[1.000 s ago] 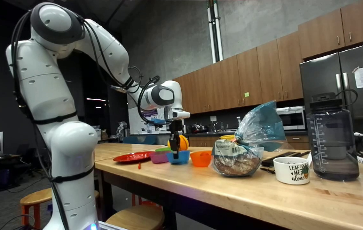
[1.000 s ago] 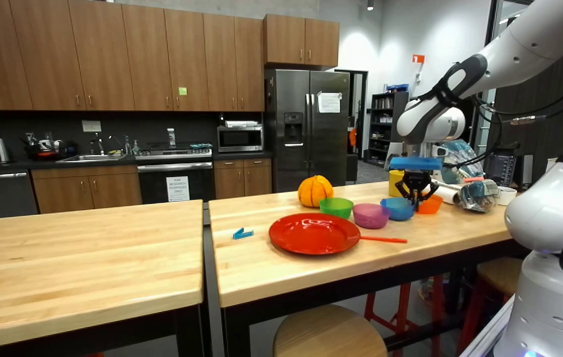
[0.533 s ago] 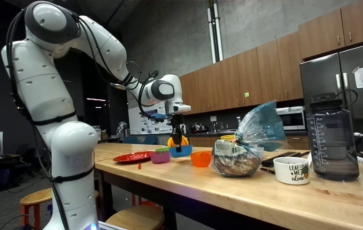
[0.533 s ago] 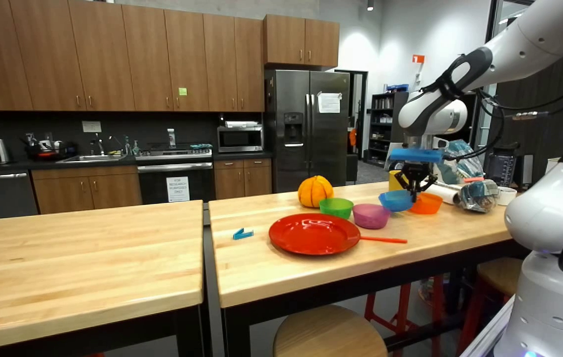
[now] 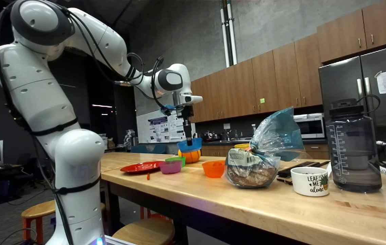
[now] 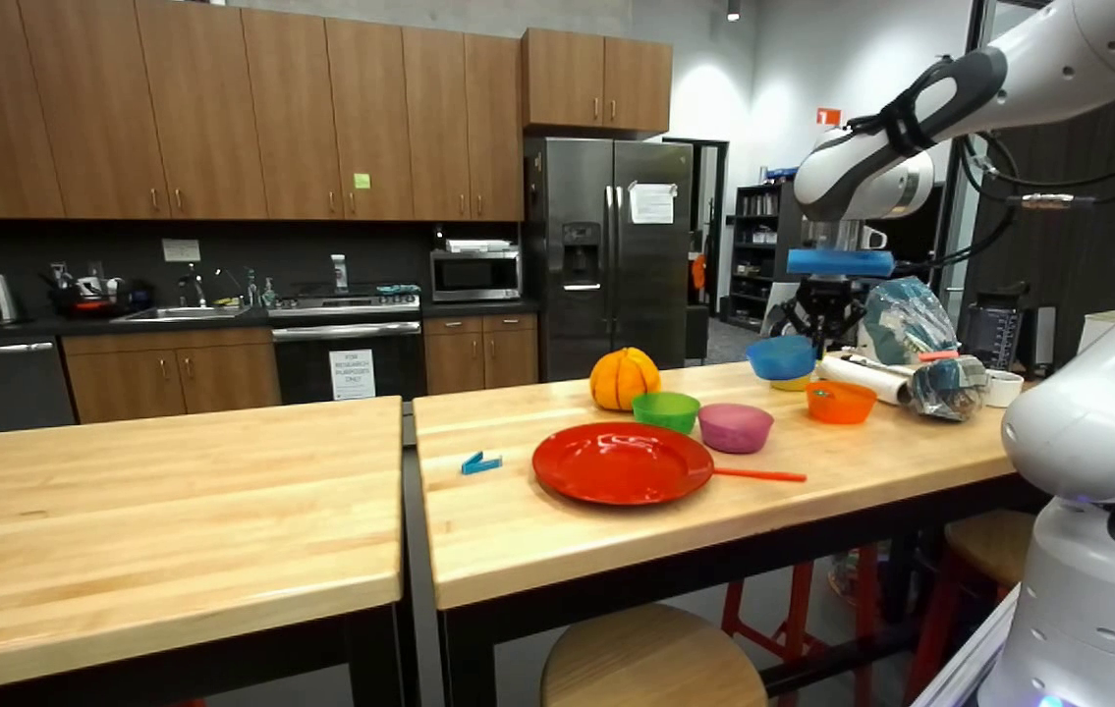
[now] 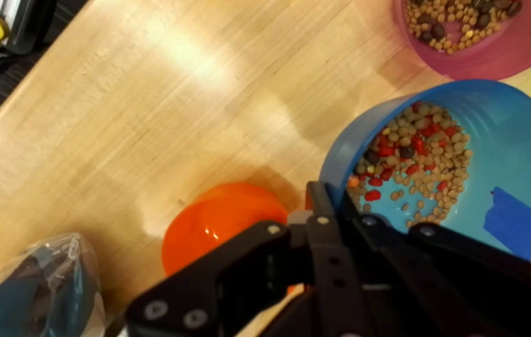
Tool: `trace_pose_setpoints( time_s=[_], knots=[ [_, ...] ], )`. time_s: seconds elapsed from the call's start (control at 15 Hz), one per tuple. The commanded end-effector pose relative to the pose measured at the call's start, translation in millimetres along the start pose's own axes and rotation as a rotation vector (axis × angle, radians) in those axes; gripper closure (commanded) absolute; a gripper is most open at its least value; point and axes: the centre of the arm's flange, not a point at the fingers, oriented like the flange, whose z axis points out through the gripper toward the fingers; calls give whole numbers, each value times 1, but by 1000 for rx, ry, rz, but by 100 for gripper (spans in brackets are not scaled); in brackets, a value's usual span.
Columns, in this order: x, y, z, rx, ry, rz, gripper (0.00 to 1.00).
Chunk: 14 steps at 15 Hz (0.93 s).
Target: Pick up the blue bowl and pour all its contents into the purple bowl
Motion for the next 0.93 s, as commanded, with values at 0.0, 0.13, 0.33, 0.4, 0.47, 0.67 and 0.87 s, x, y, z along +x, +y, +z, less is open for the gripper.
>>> trace_pose_setpoints(
  time_s=[0.0, 0.13, 0.33, 0.4, 0.47, 0.67, 0.87],
  knots=[
    [-8, -6, -40, -20, -17, -192, 99],
    [-13, -14, -52, -47, -21, -265, 99],
    [-21, -32, -59, -124, -3, -333, 99],
    [-26, -39, -60, -159, 10, -358, 99],
    [-30, -45, -61, -199, 29, -377, 99],
    [-41, -66, -56, -276, 62, -453, 99],
    [-55, -87, -46, -324, 74, -524, 99]
  ],
)
